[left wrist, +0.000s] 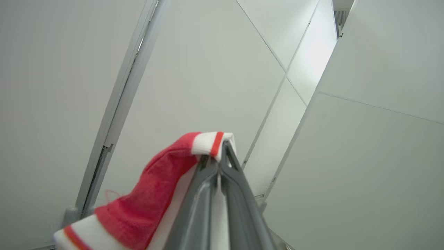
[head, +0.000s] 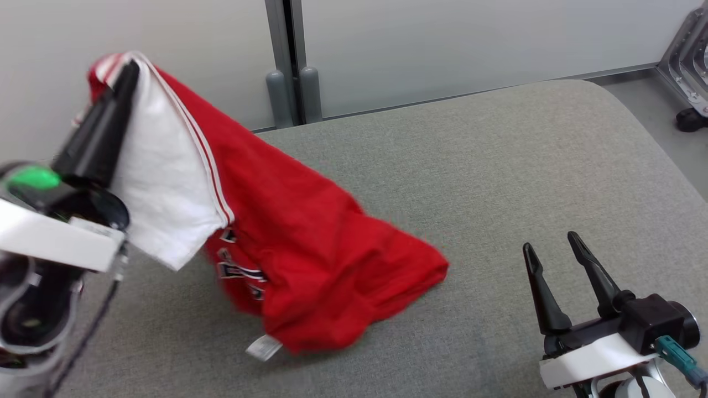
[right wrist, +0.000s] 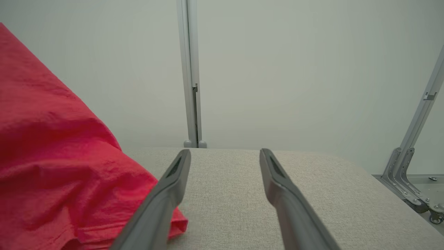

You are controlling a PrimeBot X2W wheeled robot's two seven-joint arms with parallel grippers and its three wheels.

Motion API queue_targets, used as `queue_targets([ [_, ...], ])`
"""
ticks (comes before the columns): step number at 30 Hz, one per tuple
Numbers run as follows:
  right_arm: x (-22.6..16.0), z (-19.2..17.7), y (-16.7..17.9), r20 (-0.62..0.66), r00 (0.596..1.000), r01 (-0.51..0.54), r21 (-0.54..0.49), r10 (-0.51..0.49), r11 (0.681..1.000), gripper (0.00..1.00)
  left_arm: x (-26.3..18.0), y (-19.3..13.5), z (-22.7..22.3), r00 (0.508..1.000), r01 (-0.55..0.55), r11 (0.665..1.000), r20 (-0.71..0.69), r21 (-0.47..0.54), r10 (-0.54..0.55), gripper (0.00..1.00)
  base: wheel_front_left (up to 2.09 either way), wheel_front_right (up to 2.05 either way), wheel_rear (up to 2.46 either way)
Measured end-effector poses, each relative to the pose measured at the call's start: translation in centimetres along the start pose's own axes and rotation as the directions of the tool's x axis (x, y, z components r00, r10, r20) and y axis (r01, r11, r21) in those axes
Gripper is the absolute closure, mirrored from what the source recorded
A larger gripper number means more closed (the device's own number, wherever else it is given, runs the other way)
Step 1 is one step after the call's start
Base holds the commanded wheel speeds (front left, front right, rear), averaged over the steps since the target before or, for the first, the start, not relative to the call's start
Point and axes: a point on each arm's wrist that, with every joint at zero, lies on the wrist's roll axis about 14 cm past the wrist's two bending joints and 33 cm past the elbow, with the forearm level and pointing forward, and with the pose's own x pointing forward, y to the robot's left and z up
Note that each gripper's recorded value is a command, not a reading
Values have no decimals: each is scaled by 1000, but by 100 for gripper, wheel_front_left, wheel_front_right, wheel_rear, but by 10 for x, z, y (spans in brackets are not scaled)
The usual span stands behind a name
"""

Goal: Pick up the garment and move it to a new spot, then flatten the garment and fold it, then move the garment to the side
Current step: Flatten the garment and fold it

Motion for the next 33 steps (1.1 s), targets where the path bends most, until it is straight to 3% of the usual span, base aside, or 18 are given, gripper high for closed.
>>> queue_targets([
  [9, -3, 0, -4, -1, 1000, 16, 4, -16, 1000, 0, 36, -53, 36, 979, 187, 981, -88, 59, -182, 100, 0, 0, 0],
  [15, -1, 1, -6, -2, 1000, 24, 7, -24, 1000, 0, 64, -47, -41, 931, 177, 979, -304, -101, -199, 100, 0, 0, 0],
  [20, 1, 4, -8, 4, 999, 33, 7, -33, 999, 0, 77, -59, -148, 844, 135, 950, -469, -280, -258, 100, 0, 0, 0],
  [23, 0, 5, -14, 3, 998, 55, 5, -55, 998, 0, 73, -86, -215, 751, 137, 925, -571, -354, -330, 100, 0, 0, 0],
  [27, -9, -1, -26, -23, 994, 103, 6, -103, 995, 0, 57, -133, -284, 608, 200, 895, -666, -400, -433, 100, 0, 0, 0],
  [29, -14, -5, -34, -38, 991, 132, 1, -132, 991, 0, 53, -141, -306, 578, 214, 893, -686, -395, -442, 100, 0, 0, 0],
  [30, -17, -6, -37, -46, 988, 146, -2, -145, 989, 0, 53, -142, -314, 580, 225, 897, -688, -380, -436, 87, 0, 0, 0],
  [31, -20, -8, -41, -53, 985, 161, -3, -161, 987, 0, 53, -140, -323, 578, 242, 904, -696, -353, -427, 0, 0, 0, 0],
  [33, -27, -12, -48, -70, 979, 189, -4, -189, 982, 0, 50, -139, -338, 565, 285, 908, -712, -307, -417, 0, 0, 0, 0],
])
